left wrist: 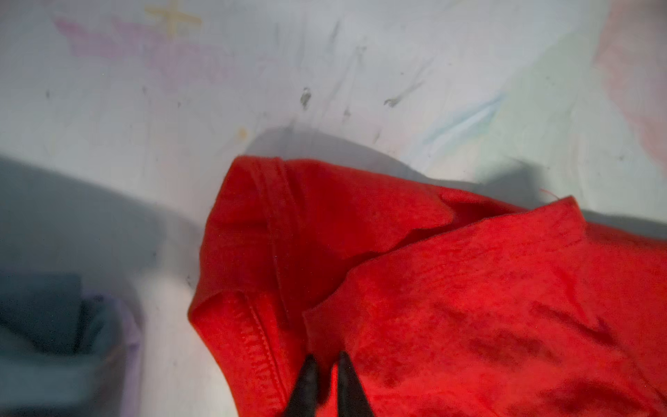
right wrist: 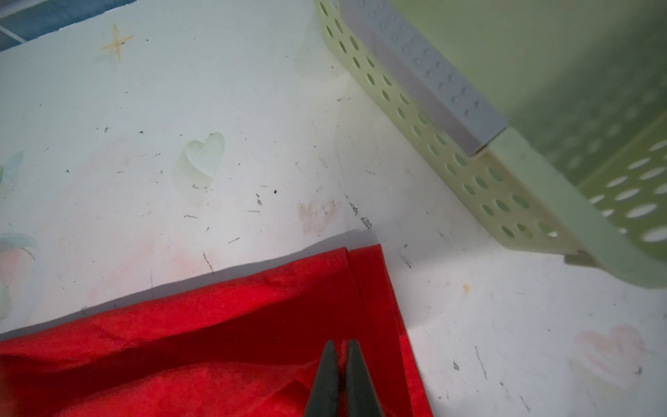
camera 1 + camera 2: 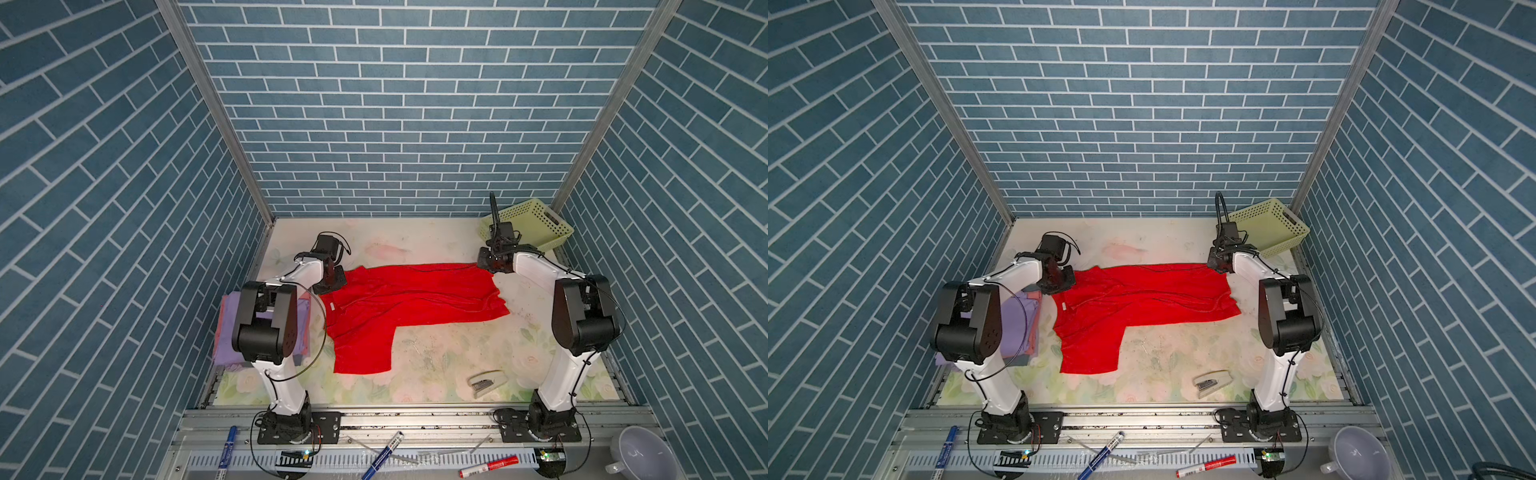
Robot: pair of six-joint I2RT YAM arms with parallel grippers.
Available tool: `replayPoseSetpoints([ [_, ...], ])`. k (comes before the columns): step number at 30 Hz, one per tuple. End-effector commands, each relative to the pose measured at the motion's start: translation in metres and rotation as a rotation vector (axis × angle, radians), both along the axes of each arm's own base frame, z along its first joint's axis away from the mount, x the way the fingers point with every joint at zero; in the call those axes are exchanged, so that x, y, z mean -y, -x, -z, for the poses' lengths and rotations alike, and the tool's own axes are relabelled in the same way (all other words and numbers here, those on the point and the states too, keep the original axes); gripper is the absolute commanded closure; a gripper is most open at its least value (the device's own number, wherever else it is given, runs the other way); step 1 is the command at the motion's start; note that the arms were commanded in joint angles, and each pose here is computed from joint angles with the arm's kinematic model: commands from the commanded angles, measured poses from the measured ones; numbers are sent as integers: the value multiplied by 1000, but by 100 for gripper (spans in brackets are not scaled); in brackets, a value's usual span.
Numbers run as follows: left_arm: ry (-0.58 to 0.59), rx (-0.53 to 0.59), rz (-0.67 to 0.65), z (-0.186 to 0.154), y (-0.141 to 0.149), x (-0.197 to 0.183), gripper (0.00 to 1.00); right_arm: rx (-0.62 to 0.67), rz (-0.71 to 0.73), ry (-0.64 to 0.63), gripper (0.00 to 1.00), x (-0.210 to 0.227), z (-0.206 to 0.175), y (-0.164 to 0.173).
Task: Fold and stack t-shirts
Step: Fold the T-shirt at the center of the table.
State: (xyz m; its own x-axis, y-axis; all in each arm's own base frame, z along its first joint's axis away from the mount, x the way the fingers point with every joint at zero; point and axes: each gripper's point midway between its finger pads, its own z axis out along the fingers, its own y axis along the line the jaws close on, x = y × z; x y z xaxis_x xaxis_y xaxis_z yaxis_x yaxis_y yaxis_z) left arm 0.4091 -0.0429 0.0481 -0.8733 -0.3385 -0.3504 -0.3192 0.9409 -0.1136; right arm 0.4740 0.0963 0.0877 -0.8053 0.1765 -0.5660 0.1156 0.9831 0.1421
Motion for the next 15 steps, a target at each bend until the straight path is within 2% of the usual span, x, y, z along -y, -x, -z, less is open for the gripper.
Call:
replayPoseSetpoints([
  [1,-4,30,16,-5,0,0,100,18,12,-20,100,-4,-8,-8],
  [4,-4,80,39,-27,1,1,100,17,12,-19,100,-4,-7,-6],
  [7,-46,81,118,-52,13,12,100,11,11,-18,100,-3,-5,-4],
  [9,-95,53,224,-64,27,30,100,5,10,-19,100,-3,-3,-1],
  [12,-92,-8,443,-73,57,74,100,-9,8,-8,100,-1,0,2],
  [15,61,-130,655,-68,102,125,80,-24,-4,11,100,0,2,5],
])
